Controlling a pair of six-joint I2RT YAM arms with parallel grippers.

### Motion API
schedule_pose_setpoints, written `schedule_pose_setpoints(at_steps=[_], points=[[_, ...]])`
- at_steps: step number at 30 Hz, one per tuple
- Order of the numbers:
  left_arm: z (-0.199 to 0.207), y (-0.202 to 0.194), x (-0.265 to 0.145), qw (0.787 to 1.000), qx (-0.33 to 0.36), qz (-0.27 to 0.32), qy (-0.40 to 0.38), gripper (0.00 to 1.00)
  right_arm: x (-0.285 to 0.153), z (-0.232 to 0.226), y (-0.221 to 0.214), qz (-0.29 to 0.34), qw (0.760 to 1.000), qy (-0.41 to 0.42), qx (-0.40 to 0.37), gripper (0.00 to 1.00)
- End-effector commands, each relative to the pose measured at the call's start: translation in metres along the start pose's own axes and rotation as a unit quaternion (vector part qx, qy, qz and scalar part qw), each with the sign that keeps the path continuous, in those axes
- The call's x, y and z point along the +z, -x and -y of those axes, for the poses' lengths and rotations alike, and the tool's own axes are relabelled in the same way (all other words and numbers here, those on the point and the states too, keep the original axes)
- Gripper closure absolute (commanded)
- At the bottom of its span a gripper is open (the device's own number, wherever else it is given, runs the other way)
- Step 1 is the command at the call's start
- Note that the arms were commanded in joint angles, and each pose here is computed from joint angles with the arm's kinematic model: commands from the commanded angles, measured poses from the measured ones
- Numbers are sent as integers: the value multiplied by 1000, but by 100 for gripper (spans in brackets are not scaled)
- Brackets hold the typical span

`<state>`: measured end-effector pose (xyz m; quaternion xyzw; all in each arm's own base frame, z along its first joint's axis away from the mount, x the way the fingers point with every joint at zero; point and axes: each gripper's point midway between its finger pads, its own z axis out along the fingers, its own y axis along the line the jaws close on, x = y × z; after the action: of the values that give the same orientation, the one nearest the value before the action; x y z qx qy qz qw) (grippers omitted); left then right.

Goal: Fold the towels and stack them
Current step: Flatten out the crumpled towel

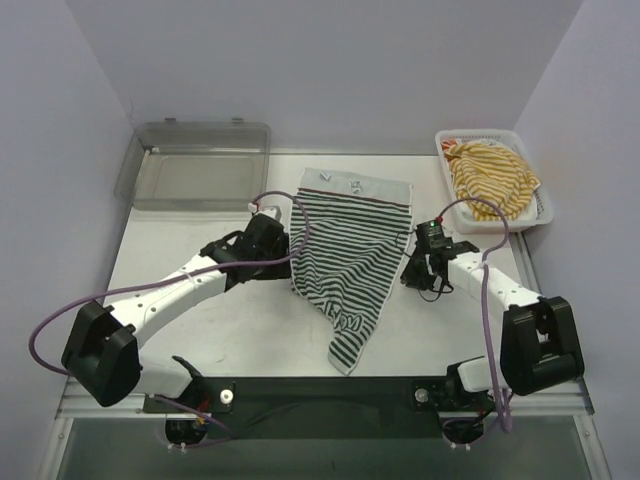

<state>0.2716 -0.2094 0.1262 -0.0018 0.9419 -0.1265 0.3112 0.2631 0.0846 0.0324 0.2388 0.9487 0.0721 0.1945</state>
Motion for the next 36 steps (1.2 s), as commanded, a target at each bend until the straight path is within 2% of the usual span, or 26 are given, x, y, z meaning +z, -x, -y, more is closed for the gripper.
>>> schedule_pose_setpoints(at_steps=[1, 2, 8, 12, 15, 16, 18, 20, 21, 25, 29, 33, 36], points=[[7, -12, 17, 999, -36, 6, -32, 39, -16, -18, -12, -4, 999, 15, -48, 83], [9, -10, 22, 998, -46, 16, -36, 37, -13, -21, -18, -11, 998, 15, -54, 82], [22, -1, 65, 995, -79, 46, -50, 37, 0, -45, -36, -25, 997, 36, -61, 80], [26, -1, 88, 995, -80, 40, -40, 43, 9, -50, -41, -38, 997, 36, -59, 80], [24, -4, 100, 996, -78, 36, -32, 57, 16, -46, -45, -45, 997, 27, -61, 80], [23, -7, 103, 996, -76, 31, -27, 70, 19, -44, -48, -49, 997, 22, -62, 80], [22, -8, 102, 997, -70, 28, -25, 84, 23, -38, -49, -52, 997, 11, -62, 80], [21, -6, 92, 997, -62, 26, -24, 99, 28, -29, -50, -57, 997, -3, -55, 80], [24, 1, 86, 998, -47, 29, -26, 100, 30, -24, -50, -61, 997, -10, -51, 80], [15, -1, 46, 1000, 8, -24, -2, 100, 38, 2, -37, -68, 997, -41, -25, 81], [18, -13, 3, 995, 39, -84, -29, 100, 38, 21, -10, -51, 997, -62, -6, 81], [13, -30, -33, 988, 58, -133, -42, 97, 28, 14, 17, -23, 998, -57, -13, 81], [21, -29, -52, 985, 67, -141, -74, 96, 23, 11, 31, -3, 998, -62, -26, 81]])
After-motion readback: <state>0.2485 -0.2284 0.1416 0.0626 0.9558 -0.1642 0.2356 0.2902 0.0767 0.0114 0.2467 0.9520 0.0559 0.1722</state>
